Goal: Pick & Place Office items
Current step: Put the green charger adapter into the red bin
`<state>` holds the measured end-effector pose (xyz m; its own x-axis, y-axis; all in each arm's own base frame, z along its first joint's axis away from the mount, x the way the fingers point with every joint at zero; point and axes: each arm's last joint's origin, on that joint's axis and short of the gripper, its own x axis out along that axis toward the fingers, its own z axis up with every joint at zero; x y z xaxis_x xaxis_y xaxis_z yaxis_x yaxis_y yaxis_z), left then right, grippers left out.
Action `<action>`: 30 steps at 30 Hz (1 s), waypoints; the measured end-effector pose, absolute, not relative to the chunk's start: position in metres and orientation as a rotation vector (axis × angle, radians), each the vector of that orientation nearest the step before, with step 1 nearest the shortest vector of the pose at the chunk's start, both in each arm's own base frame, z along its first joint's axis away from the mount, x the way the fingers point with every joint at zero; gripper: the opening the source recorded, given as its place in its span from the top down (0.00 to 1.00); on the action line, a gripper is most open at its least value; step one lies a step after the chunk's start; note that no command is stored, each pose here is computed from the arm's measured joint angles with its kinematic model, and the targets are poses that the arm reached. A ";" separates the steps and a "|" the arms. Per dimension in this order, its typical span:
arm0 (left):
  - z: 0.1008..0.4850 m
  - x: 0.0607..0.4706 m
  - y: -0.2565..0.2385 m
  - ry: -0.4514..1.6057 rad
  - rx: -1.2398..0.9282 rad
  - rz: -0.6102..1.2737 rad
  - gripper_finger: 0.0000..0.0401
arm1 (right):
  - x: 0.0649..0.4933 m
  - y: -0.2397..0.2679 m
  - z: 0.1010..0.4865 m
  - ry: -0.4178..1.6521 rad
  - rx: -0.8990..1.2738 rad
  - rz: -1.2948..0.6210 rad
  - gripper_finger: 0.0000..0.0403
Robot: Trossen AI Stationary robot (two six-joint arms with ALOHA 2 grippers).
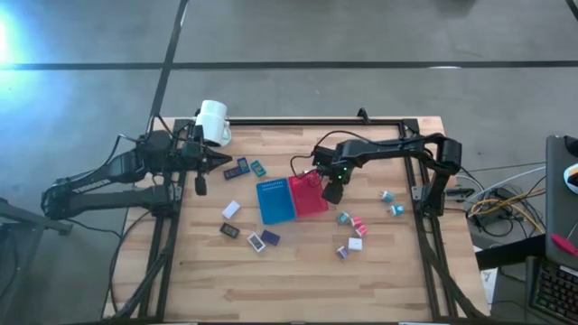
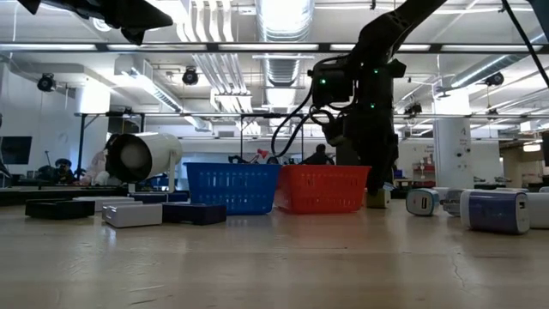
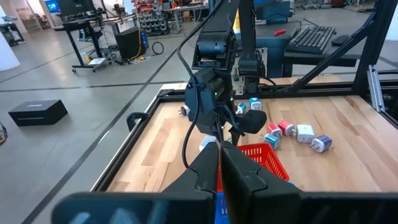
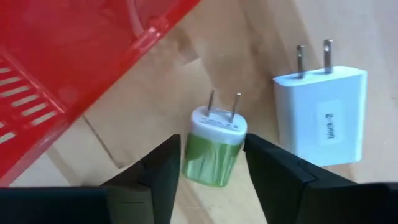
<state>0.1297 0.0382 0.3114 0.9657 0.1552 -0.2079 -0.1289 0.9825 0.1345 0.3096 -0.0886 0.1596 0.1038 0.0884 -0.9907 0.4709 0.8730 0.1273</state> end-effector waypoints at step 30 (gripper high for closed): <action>0.311 0.130 0.038 0.220 0.113 0.146 0.94 | 0.312 -0.084 0.161 1.434 0.501 -0.228 0.86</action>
